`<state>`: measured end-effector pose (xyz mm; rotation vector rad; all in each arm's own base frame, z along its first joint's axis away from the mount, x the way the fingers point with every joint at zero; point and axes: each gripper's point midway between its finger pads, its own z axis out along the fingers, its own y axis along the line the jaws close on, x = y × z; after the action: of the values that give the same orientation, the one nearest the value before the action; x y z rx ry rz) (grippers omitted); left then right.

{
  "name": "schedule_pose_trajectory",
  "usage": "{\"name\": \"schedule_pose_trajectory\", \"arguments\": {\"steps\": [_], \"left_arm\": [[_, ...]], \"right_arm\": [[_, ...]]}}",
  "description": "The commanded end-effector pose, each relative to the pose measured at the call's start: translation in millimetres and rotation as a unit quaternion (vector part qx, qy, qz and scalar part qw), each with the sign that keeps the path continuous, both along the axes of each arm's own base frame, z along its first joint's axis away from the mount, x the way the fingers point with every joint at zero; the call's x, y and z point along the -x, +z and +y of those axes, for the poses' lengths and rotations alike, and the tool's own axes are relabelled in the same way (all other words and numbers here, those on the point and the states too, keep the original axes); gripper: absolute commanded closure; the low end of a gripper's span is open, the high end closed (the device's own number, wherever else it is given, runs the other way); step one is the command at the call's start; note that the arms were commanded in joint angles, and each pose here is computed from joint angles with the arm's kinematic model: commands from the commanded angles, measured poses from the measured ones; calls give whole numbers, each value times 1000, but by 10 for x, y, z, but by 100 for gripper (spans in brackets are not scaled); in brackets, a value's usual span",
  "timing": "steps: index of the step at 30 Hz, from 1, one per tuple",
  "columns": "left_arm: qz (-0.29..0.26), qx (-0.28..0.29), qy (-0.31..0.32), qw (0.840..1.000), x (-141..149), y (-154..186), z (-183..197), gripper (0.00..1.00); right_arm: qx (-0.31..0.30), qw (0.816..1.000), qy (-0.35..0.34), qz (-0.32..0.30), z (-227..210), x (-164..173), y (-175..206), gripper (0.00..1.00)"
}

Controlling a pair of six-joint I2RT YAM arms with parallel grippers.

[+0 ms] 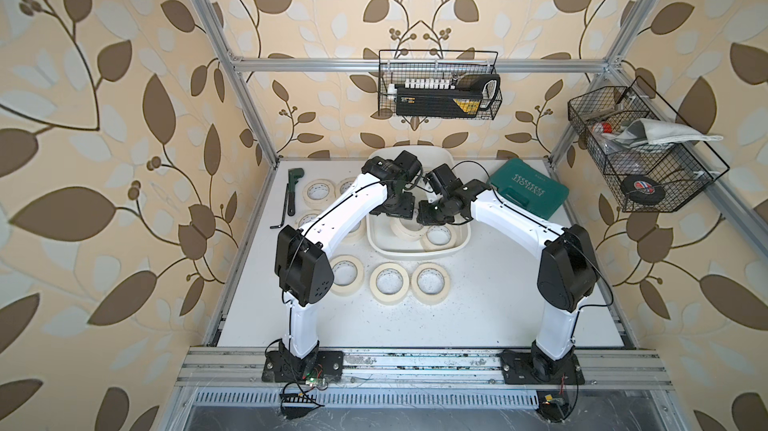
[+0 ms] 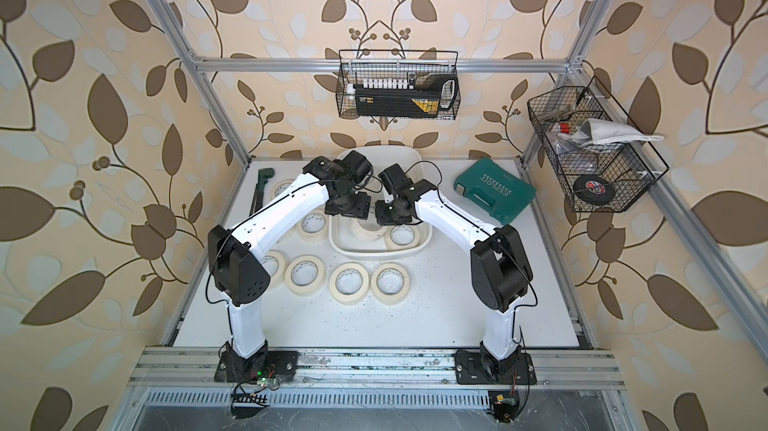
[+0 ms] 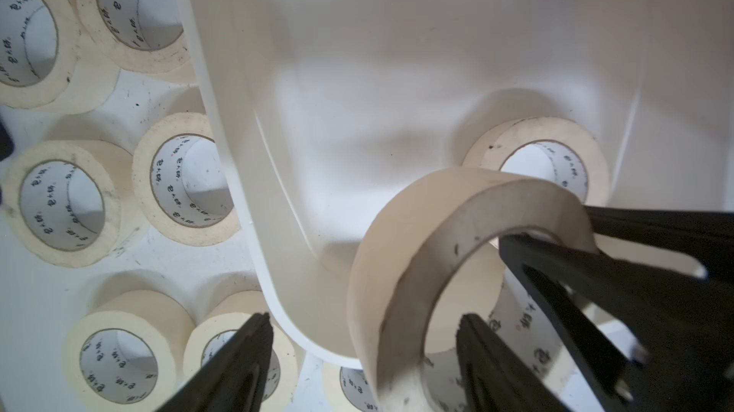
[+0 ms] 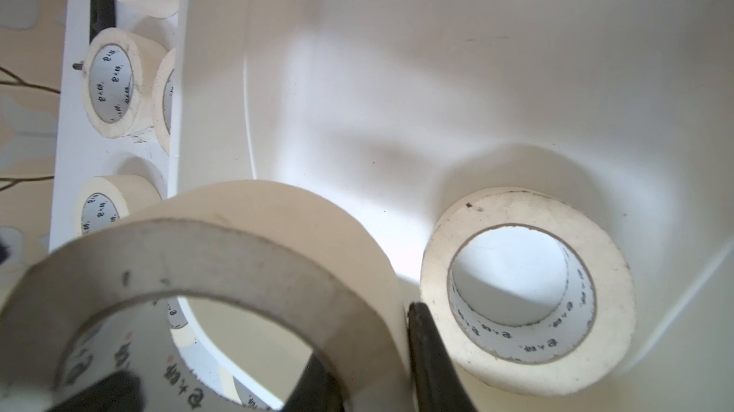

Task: Take out the art tape in the storage box
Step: Place the art tape at the center of the board.

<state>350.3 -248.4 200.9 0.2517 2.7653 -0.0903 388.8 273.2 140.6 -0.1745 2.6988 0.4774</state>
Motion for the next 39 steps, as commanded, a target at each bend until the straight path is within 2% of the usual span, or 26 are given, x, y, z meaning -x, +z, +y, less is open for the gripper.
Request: {"name": "schedule_pose_trajectory", "arguments": {"steps": [1,6,11,22,30,39], "left_arm": [[-45,53,-8,998,60,404,2,18],[-65,58,-2,996,85,523,104,13],[-64,62,-3,996,102,472,128,8],[-43,48,1,998,135,325,160,7],[-35,42,1,999,163,269,178,7],[-25,43,3,999,191,220,184,7]], "right_arm": [[7,999,1,-44,-91,-60,360,94],[16,999,-17,-50,-339,-114,456,95],[17,997,-45,-66,-687,-178,666,95],[27,983,-150,-104,-1861,-300,1080,95],[36,973,-211,-88,-2502,-319,956,94],[63,968,-238,-47,-2648,-415,423,93]]}}
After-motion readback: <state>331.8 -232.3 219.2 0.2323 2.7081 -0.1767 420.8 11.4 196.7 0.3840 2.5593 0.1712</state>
